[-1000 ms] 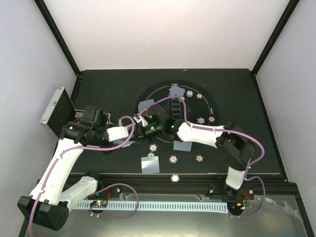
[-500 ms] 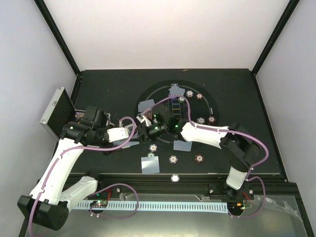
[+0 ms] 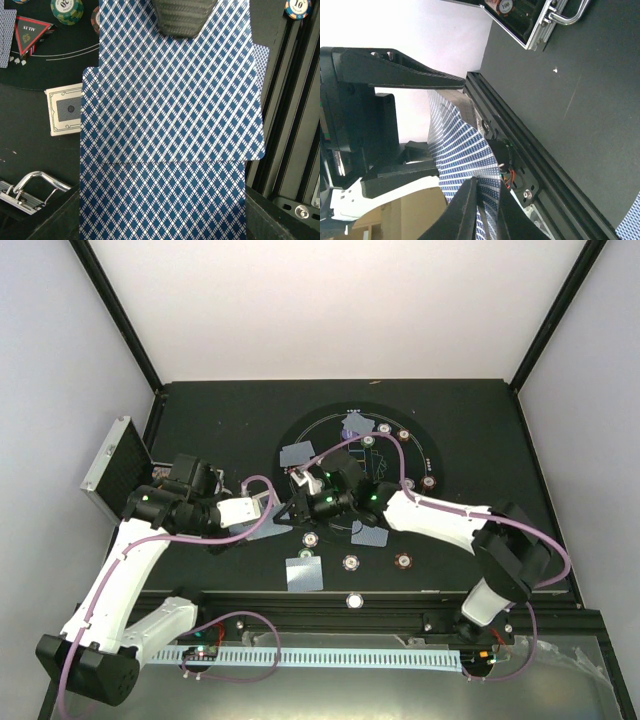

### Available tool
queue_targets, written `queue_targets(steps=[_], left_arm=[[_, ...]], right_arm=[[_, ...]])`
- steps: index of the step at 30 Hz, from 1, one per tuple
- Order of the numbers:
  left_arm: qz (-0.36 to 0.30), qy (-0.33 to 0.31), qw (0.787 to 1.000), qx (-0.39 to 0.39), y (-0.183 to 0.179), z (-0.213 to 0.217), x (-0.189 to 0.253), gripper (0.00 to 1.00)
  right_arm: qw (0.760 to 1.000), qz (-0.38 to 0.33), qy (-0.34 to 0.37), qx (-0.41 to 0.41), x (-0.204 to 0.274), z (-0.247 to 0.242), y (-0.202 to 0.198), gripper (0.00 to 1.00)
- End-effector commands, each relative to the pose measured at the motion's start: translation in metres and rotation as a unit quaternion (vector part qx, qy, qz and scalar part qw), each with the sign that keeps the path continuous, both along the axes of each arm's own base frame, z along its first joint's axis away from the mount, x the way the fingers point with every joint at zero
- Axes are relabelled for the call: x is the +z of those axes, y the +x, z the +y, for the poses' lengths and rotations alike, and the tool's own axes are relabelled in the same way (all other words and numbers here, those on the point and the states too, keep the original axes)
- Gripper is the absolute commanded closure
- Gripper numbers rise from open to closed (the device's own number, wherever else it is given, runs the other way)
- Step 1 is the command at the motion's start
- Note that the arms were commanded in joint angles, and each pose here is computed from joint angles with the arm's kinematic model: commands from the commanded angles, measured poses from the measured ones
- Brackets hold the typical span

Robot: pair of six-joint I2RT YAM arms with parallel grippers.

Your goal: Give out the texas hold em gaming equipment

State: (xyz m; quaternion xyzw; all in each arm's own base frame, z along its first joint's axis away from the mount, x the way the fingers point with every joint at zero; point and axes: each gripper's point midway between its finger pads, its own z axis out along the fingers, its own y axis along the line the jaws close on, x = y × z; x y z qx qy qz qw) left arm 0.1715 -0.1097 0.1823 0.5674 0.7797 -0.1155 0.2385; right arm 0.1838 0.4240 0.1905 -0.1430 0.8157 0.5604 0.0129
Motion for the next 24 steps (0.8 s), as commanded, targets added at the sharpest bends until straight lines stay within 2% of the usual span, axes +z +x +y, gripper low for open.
queue_targets(steps=[1,13,18,21,24], left_arm=[[-0.030,-0.024,0.999,-0.011,0.007,-0.008,0.018,0.98],[-0.032,-0.017,0.999,-0.009,0.008,-0.006,0.017,0.98],[-0.035,-0.015,0.999,-0.008,0.008,-0.005,0.017,0.98],[-0.036,-0.015,0.999,-0.008,0.008,-0.005,0.017,0.98],[-0.037,-0.015,0.999,-0.008,0.008,-0.005,0.018,0.98]], right_arm=[[0.999,-0.006,-0.030,-0.013,-0.003,-0.011,0.000,0.92],[0.998,-0.034,-0.055,-0.010,0.006,-0.033,0.007,0.99],[0.995,-0.060,-0.072,-0.041,0.023,-0.067,0.030,0.99],[0.984,-0.085,-0.133,-0.089,0.020,-0.106,0.061,0.99],[0.947,-0.126,-0.257,-0.145,0.007,-0.152,0.096,0.99]])
